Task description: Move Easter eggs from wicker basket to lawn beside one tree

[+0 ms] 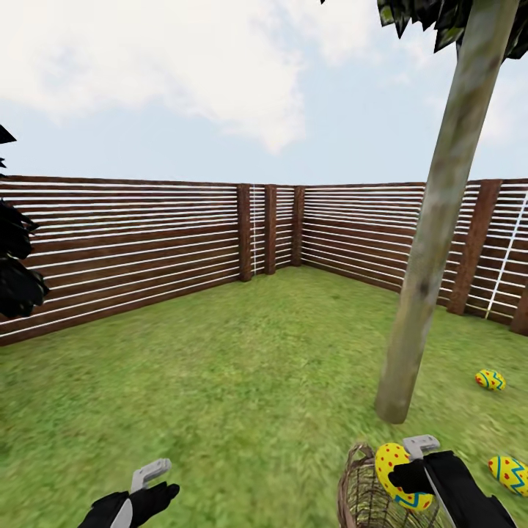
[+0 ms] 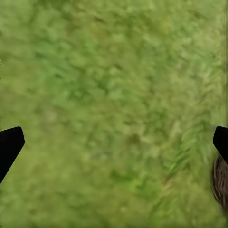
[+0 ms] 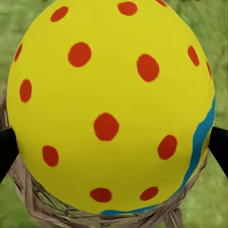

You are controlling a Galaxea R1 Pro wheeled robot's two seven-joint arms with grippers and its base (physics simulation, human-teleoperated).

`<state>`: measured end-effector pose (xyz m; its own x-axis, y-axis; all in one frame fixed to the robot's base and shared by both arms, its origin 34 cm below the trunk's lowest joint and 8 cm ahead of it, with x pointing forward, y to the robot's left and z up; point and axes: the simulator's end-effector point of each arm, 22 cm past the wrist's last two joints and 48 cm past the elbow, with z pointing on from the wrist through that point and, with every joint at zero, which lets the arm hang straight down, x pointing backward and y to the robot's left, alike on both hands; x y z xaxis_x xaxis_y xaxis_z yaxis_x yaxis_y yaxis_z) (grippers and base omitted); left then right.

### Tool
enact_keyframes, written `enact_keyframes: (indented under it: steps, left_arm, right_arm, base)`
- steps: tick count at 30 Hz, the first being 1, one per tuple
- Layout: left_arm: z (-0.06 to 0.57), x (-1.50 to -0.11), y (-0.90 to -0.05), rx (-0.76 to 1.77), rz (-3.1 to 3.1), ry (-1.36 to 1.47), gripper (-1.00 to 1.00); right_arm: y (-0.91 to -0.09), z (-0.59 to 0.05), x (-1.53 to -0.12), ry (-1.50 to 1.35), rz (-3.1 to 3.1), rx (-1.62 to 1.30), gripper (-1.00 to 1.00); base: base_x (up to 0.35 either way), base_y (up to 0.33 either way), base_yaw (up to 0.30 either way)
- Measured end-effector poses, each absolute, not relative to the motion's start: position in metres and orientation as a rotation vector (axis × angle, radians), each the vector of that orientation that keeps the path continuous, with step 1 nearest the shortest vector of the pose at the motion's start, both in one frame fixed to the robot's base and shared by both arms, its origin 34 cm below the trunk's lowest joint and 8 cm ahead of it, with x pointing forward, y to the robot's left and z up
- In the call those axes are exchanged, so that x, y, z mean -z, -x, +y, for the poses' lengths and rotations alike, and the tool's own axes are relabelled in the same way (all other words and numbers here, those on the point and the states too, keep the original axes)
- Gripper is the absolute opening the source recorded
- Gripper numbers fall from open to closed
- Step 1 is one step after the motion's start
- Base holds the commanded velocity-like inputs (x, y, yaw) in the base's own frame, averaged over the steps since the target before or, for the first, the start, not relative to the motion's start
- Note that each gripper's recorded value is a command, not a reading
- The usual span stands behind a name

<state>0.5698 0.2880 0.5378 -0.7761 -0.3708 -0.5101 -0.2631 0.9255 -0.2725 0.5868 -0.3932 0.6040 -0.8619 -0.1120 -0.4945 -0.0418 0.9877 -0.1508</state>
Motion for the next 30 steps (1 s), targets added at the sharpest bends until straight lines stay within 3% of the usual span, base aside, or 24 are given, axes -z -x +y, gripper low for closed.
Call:
enact_keyframes:
  steps: [7,16,30]
  left_arm:
    - [0.289,-0.551,-0.570,0.245,2.505,0.451,1.00]
    - [0.288,-0.566,-0.572,0.245,2.508,0.451,1.00]
    - [0.288,-0.592,-0.574,0.247,2.508,0.449,1.00]
  right_arm:
    - [-0.588,-0.395,-0.618,0.102,2.610,0.187,-1.00]
    - [-0.590,-0.397,-0.637,0.098,2.609,0.190,-1.00]
    - [-0.593,-0.398,-0.664,0.096,2.605,0.191,-1.00]
  base:
    - [0.223,0.156,0.213]
    - [0.011,0.013,0.015]
    - [0.091,0.300,0.000]
